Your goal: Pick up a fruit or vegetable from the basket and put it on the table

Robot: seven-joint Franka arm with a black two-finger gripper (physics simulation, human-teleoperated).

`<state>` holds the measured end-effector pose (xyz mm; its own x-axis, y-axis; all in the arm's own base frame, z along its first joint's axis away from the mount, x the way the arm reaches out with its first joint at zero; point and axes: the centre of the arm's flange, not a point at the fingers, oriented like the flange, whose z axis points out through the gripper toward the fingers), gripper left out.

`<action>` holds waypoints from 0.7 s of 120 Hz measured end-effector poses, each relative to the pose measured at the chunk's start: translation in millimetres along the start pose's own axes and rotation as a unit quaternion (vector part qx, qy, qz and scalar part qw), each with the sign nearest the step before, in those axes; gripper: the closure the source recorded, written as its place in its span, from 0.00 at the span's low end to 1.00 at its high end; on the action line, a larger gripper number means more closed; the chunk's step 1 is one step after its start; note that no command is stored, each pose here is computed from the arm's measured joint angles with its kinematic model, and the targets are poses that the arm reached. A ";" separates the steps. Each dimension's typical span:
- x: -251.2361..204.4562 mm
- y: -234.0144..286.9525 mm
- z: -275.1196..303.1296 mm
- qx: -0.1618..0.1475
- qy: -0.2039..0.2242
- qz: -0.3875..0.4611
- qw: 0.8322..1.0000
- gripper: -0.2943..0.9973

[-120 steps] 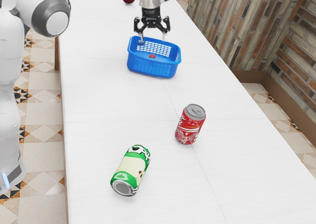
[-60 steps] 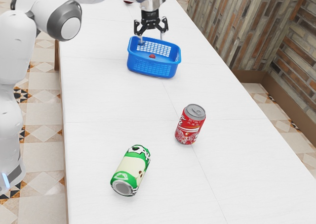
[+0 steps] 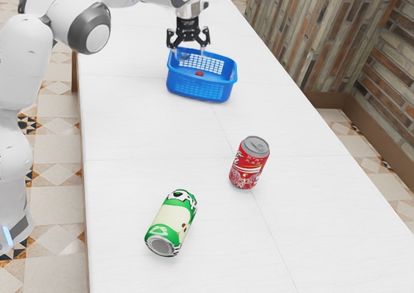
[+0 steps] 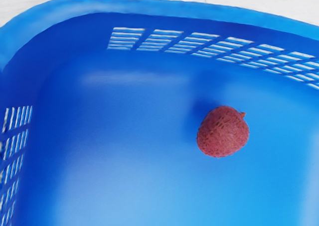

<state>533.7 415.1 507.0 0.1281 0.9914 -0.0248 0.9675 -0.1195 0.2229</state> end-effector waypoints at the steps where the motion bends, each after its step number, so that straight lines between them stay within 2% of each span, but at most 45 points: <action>1: 1.3 -1.0 0.5 0.000 0.000 0.000 1.000 0.23; 17: 13.8 -6.8 1.7 0.001 0.005 0.008 1.000 0.26; 67: 10.7 27.1 29.9 -0.007 0.016 0.075 0.997 0.24; 84: 10.9 28.8 34.0 -0.008 0.016 0.084 0.996 0.31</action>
<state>570.3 420.7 480.0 0.2809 0.9586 0.0460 0.9292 -0.2836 0.2370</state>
